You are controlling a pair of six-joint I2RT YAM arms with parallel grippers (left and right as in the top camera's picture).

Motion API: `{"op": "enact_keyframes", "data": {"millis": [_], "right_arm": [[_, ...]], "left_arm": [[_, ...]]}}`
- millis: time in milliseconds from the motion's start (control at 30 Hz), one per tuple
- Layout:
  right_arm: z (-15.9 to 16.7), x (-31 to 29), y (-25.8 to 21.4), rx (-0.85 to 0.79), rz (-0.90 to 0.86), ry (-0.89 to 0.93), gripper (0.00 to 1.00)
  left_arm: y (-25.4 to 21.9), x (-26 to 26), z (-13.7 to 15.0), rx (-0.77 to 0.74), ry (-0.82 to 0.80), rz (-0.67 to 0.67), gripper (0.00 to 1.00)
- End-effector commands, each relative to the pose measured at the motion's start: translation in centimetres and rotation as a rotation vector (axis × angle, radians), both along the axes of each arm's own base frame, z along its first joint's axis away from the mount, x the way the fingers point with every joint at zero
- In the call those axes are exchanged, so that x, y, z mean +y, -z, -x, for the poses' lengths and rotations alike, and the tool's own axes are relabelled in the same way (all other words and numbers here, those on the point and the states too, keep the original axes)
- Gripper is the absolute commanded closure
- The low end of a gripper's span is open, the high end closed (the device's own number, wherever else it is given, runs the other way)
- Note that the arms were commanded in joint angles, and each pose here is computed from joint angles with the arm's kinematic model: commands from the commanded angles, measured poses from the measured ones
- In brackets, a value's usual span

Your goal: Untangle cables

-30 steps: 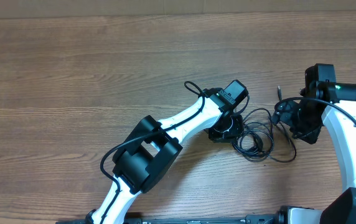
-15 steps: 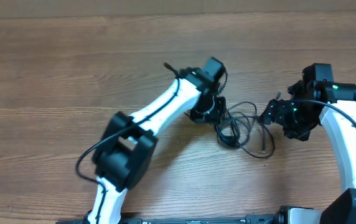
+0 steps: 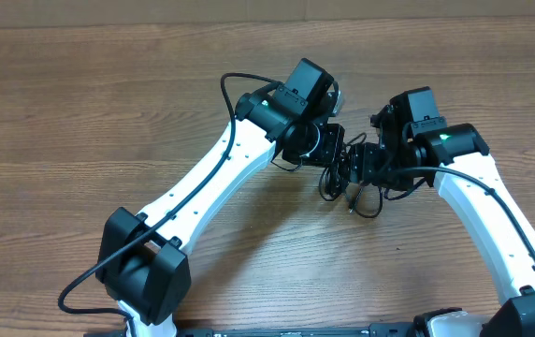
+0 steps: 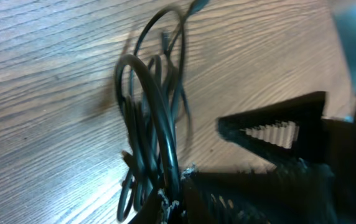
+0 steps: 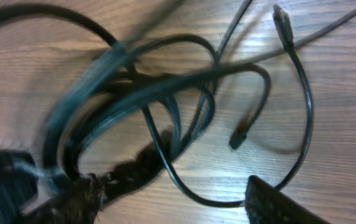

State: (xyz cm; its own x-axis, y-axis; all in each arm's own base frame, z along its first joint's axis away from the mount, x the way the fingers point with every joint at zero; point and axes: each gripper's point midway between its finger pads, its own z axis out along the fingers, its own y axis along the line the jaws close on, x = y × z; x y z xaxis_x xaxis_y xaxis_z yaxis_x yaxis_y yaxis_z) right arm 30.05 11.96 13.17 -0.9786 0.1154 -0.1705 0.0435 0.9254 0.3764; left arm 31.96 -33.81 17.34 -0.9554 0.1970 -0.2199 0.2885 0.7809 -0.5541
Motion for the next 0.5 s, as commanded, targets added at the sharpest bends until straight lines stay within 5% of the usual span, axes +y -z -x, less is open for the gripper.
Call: {"op": "enact_keyframes", "data": {"millis": [0, 333, 467], "right_arm": [[-1.1, -0.5, -0.3, -0.007, 0.025, 0.121, 0.4], [-1.4, -0.6, 0.0, -0.002, 0.031, 0.149, 0.43], [-1.1, -0.8, 1.6, 0.028, 0.049, 0.152, 0.37]], "left_arm": [[-4.1, -0.4, 0.8, -0.066, 0.053, 0.085, 0.96], [-5.9, 0.2, 1.2, -0.121, 0.067, 0.093, 0.96], [-4.5, 2.0, 0.9, -0.123, 0.019, -0.018, 0.96]]}}
